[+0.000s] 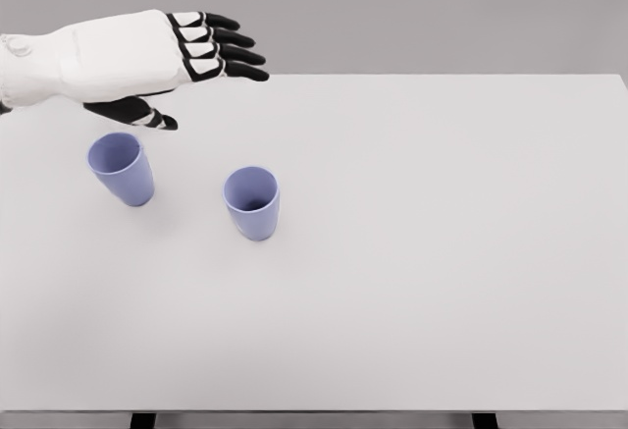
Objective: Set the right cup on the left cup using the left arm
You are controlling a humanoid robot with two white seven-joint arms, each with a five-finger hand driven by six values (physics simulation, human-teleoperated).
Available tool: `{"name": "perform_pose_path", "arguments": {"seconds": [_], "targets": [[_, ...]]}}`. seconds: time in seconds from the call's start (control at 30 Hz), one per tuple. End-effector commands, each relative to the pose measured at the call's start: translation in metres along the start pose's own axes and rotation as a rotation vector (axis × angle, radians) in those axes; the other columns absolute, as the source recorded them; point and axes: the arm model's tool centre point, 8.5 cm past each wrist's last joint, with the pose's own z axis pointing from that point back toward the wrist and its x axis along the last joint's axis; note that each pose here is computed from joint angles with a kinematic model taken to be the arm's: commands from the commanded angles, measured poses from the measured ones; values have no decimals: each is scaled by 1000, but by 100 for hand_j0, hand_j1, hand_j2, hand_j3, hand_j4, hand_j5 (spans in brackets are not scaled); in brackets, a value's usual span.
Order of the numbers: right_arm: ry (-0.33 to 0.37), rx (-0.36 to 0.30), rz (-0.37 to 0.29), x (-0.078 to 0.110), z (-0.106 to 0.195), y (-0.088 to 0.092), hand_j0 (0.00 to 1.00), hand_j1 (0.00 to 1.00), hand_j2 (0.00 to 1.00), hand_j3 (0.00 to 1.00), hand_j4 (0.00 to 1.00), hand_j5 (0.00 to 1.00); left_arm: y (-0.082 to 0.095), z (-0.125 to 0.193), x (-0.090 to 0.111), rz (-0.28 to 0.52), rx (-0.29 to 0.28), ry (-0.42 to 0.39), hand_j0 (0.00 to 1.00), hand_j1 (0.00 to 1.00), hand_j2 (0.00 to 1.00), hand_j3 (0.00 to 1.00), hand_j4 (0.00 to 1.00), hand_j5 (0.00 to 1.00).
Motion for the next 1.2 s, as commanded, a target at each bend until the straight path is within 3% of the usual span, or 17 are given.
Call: {"name": "perform_pose_path", "arguments": {"seconds": [0.0,0.07,0.17,0.27,0.43,0.63,0.8,0.9,1.07,1.17], "targets": [[0,0,0,0,0,0,100,100,100,100,100,100,-33,-30,16,104,-58,-109,100,100,100,100,100,100],[-1,0,0,0,0,0,100,100,100,100,100,100,-39,-37,21,100,-100,-140,100,100,100,100,100,100],[0,0,0,0,0,0,100,100,100,100,100,100,-67,-57,33,144,-220,-217,100,100,100,100,100,100],[0,0,0,0,0,0,100,100,100,100,100,100,-63,-41,26,220,-261,-218,100,100,100,100,100,100],[0,0,0,0,0,0,100,100,100,100,100,100,-54,-42,28,266,-339,-255,100,100,100,100,100,100],[2,0,0,0,0,0,100,100,100,100,100,100,-59,-48,14,314,-398,-129,100,100,100,100,100,100],[0,0,0,0,0,0,100,100,100,100,100,100,-42,-54,11,262,-394,-108,98,98,98,98,98,98],[0,0,0,0,0,0,100,100,100,100,100,100,-47,-64,12,176,-435,-105,97,97,97,97,97,97],[0,0,0,0,0,0,100,100,100,100,100,100,-63,-65,15,172,-499,-111,99,99,99,99,99,99],[0,0,0,0,0,0,100,100,100,100,100,100,-62,-71,12,162,-505,-111,99,99,99,99,99,99]]}}
